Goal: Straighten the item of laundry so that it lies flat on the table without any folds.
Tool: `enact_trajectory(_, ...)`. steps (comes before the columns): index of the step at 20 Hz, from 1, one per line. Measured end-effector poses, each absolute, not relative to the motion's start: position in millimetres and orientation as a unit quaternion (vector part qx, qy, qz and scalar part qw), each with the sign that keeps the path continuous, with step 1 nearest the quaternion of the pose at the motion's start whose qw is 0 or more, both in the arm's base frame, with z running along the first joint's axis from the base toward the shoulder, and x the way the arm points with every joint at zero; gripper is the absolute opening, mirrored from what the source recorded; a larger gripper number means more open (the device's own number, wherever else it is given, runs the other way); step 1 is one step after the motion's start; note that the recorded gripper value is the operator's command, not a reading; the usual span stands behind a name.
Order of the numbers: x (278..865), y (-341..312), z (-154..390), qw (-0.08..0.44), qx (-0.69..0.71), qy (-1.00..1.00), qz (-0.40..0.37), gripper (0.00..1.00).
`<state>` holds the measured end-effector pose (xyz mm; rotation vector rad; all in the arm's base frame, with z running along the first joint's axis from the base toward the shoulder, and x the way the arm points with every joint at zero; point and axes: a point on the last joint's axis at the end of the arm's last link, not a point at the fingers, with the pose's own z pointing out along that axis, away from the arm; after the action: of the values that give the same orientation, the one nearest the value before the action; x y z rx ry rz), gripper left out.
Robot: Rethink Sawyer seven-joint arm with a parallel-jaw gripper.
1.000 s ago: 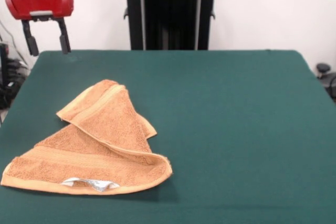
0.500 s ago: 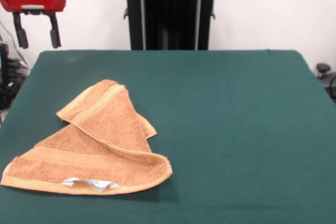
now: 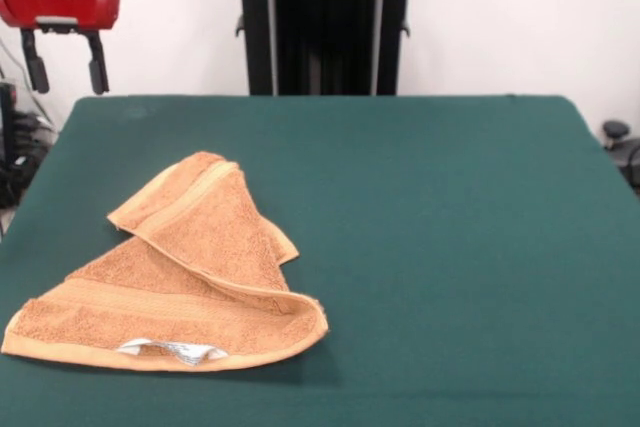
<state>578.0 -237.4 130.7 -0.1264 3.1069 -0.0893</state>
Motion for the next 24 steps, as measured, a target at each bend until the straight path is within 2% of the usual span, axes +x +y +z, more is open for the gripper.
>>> enact_trajectory(8, 578.3, -222.4, 123.4, 0.017, -0.051, 0.998, -0.043, 1.00)
enact_trajectory(24, 598.3, -189.8, 102.7, 0.103, -0.056, 0.991, -0.058, 1.00)
